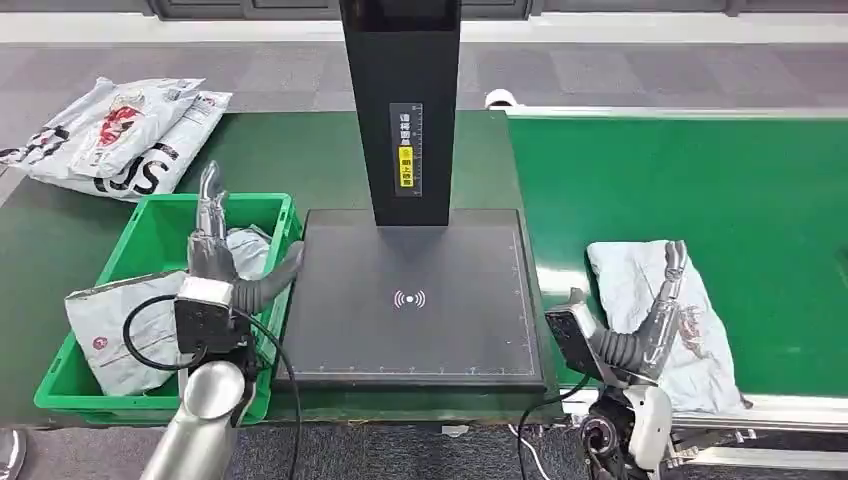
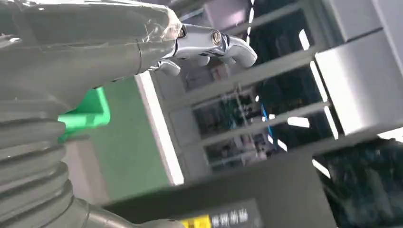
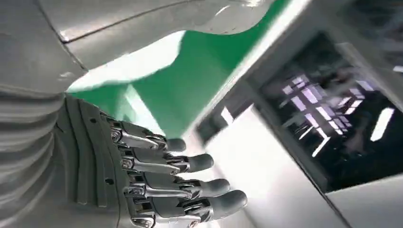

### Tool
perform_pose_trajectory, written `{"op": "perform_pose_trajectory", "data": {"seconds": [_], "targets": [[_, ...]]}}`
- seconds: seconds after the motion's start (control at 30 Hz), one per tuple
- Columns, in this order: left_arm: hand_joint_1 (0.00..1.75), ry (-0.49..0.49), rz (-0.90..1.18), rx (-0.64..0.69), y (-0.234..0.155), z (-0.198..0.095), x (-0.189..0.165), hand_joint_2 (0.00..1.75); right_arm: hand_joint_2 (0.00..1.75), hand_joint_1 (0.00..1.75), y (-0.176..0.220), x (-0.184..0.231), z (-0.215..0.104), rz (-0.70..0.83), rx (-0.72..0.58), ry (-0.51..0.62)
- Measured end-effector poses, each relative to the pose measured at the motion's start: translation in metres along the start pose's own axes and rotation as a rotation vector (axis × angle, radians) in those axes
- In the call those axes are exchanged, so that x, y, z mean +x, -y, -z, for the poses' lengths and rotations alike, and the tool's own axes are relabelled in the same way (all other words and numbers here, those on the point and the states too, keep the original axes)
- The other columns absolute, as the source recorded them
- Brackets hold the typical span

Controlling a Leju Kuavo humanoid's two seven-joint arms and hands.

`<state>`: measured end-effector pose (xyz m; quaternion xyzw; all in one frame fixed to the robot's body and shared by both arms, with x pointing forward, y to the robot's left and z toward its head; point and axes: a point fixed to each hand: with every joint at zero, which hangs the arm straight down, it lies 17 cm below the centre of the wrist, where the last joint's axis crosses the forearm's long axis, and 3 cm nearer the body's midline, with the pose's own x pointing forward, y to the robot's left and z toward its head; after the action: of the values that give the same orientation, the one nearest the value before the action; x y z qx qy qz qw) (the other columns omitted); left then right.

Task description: Moved the parcel from conveyor to table for the left to box.

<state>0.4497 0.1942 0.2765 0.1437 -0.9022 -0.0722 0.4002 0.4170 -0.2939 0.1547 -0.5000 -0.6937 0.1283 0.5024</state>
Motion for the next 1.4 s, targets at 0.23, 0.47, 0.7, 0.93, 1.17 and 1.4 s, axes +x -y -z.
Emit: {"op": "perform_pose_trajectory", "data": {"seconds": [0.23,0.47,0.7,0.93,1.17,1.4], "targets": [[0.0,-0.031,-0.067,-0.015,0.024,-0.013,0.003,1.75,1.75,0.0,0.001,-0.095,0.006,-0.327,0.037,-0.167],[0.0,-0.04,-0.084,-0.012,0.027,-0.013,0.003,1.75,1.75,0.0,0.009,-0.138,0.001,-0.384,0.045,-0.268],[0.0,-0.041,-0.086,-0.011,0.028,-0.013,0.003,1.75,1.75,0.0,0.009,-0.149,-0.002,-0.392,0.052,-0.294],[0.0,-0.048,-0.095,-0.022,0.032,-0.012,0.002,1.75,1.75,0.0,0.008,-0.189,-0.017,-0.43,0.085,-0.41],[0.0,-0.047,-0.097,-0.048,0.037,-0.013,0.003,1.75,1.75,0.0,-0.02,-0.24,-0.061,-0.427,0.228,-0.561],[0.0,-0.043,-0.098,-0.053,0.038,-0.012,0.005,1.75,1.75,0.0,-0.045,-0.262,-0.093,-0.444,0.37,-0.636]]}}
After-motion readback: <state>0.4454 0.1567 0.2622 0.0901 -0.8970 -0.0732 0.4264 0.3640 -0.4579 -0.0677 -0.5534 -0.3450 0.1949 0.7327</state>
